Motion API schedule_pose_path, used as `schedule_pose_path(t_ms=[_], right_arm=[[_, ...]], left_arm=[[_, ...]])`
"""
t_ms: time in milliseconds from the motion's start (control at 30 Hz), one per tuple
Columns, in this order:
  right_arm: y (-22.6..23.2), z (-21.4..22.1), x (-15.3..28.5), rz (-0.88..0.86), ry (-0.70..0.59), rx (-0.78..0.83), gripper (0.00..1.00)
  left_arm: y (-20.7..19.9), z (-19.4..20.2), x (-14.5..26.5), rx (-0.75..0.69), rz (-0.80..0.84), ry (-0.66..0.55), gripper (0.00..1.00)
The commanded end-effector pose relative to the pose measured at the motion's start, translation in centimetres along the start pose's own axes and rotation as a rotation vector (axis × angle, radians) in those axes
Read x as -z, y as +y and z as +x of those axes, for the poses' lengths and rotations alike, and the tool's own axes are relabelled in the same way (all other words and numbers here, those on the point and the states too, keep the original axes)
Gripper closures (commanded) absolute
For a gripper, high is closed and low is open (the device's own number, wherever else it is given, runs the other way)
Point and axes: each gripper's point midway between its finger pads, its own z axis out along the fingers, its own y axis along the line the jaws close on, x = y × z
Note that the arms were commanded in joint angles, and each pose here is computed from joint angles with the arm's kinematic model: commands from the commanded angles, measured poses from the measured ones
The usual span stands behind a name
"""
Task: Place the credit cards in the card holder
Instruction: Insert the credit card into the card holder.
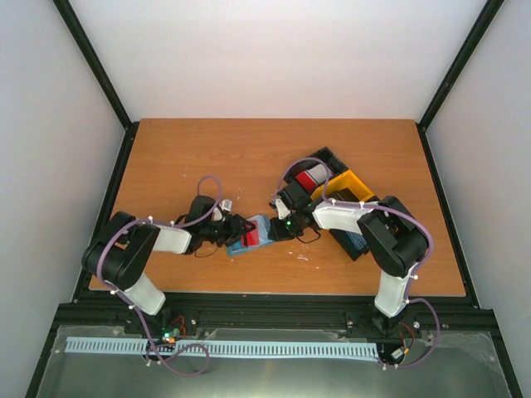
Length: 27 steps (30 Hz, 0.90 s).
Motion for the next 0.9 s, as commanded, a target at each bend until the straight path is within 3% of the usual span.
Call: schedule_pose_path(t_ms=[0, 633, 867], right_arm=[[-1.0, 2.4, -1.5, 0.031, 0.082, -0.014, 0.91], [-0.6, 2.3, -1.5, 0.006, 0.066, -0.001, 0.92], [-0.4, 2.3, -1.8, -0.017, 0.055, -0.005, 0.91]], left_arm=[[3.3, 1.8, -0.1, 0.015, -0.215, 0.075, 0.45], [4.9, 2.6, 1.1, 0.037, -0.478, 0.116, 0.15], [3.8, 2.5, 2.1, 0.037, -0.498, 0.101, 0.11]])
